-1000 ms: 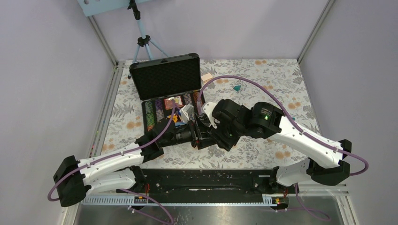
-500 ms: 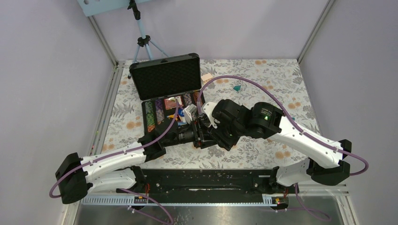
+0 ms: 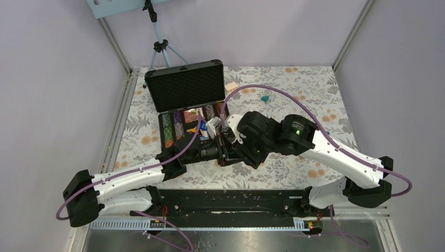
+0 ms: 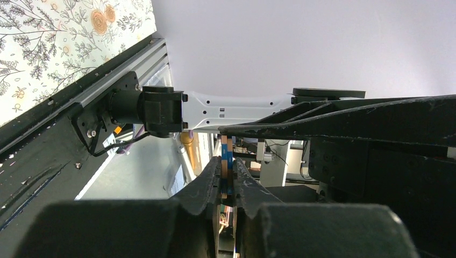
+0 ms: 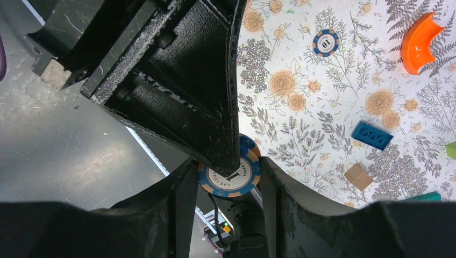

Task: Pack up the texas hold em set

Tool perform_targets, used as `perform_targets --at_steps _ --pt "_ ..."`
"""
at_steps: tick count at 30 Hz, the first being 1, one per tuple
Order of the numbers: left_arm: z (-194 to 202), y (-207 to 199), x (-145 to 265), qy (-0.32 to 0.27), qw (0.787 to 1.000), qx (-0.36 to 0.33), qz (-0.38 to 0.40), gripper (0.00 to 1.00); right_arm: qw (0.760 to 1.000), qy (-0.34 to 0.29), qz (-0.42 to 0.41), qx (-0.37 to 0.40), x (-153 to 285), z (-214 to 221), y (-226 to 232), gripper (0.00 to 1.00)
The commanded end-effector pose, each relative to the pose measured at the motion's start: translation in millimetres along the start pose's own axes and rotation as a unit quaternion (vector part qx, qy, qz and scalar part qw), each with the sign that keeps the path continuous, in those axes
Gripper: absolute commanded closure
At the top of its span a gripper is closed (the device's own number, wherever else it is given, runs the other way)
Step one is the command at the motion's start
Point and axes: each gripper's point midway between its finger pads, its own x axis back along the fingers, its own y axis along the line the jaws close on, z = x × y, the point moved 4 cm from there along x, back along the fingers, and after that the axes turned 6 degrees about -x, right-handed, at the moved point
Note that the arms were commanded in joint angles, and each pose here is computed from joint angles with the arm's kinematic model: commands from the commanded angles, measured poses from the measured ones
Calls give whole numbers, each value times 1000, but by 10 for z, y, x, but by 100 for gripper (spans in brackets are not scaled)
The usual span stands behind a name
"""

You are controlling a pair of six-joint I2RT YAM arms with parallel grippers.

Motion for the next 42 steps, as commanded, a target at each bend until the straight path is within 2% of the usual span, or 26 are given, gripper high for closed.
perform_targets --at_steps 1,4,5,8,11,15,19,22,26,30,34,37,42 --pt "-25 -305 -2 -2 999 -10 50 96 999 -33 1 14 115 -63 -2 100" --pt "-22 -294 -8 -1 999 -10 47 100 999 -33 1 17 115 -69 -5 97" --pt "-22 -293 -8 -1 999 -10 48 100 999 -34 3 18 116 -74 -10 91" --pt "-26 -297 -12 -1 999 -14 48 100 999 -45 -2 17 156 -112 2 54" --pt "-31 -305 -8 -4 999 -19 49 100 997 -82 -12 3 255 -185 26 26" --pt "-52 -337 37 -18 998 -33 54 100 984 -169 8 -59 460 -347 -47 12" --pt "-101 -404 155 -54 992 -86 74 100 944 -275 12 -181 687 -458 -133 10" --pt "-146 -540 290 -88 980 -151 97 100 910 -322 -31 -260 738 -450 -99 16" --pt "-187 -737 487 -128 958 -222 129 100 873 -342 -125 -323 756 -404 60 26" --pt "-181 -947 670 -150 937 -268 163 100 844 -357 -209 -341 772 -399 220 29" --pt "-166 -1013 745 -154 929 -292 171 100 819 -390 -258 -333 827 -369 275 36" --pt "-147 -1022 759 -147 927 -303 167 100 810 -406 -283 -314 881 -355 316 40" --pt "-101 -1068 789 -136 921 -318 181 100 812 -409 -286 -302 904 -373 329 49"
